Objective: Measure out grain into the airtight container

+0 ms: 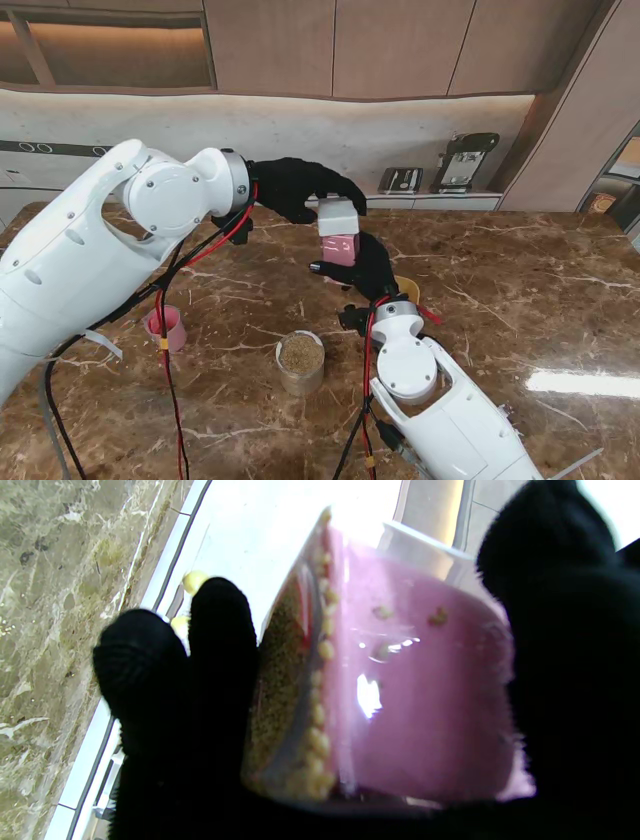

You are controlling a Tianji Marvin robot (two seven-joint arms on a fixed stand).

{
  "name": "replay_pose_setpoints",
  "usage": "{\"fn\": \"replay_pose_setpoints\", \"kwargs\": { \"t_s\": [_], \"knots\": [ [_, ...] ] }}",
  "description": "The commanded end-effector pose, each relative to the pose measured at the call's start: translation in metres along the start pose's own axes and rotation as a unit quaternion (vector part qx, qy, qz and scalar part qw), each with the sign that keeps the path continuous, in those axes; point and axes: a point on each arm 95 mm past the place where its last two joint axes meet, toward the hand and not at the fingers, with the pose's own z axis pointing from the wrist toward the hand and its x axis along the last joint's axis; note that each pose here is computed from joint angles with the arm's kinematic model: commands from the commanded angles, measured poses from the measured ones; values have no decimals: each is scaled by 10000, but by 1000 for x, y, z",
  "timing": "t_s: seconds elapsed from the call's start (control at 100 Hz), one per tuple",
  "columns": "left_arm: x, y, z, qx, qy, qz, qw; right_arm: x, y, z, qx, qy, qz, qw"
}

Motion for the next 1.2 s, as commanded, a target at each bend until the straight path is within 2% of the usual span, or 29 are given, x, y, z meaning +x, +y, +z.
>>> {"fn": "replay_pose_setpoints", "kwargs": {
  "t_s": [0.0, 0.09, 0.21, 0.35, 0.65, 0.75, 0.83, 0.89, 0.99, 1.06, 1.19],
  "knots": [
    [1, 1, 5, 196, 40, -6, 9998, 1, -3, -1, 37, -3, 108, 9999],
    [3, 3, 11, 481, 63, -59, 9988, 2, -6, -1, 38, 14, 159, 9999],
    [5, 6, 18, 611, 40, -291, 9977, 3, -9, -2, 50, 18, 212, 9998],
    [4, 7, 18, 796, -154, -192, 9965, 2, -10, -3, 45, 4, 225, 9997],
    [-6, 2, -1, 873, -363, -527, 9941, 1, -4, -3, -5, -19, 203, 9998],
    [-7, 3, -4, 958, -134, -920, 9910, 1, -4, -3, 5, -21, 205, 9998],
    [-5, 6, -6, 780, 65, -1435, 9865, 1, -5, -3, 26, -25, 192, 9998],
    [-3, 8, -10, 348, 130, -1618, 9861, 1, -5, -3, 39, -30, 180, 9998],
    [-2, 5, -14, -113, 141, -1445, 9893, 0, -6, -4, 68, -41, 170, 9998],
    [-1, 5, -15, -328, 134, -1428, 9891, 1, -6, -4, 71, -39, 157, 9998],
    [0, 5, -12, -501, 48, -1278, 9905, 3, -6, -3, 91, -11, 150, 9998]
  ]
}}
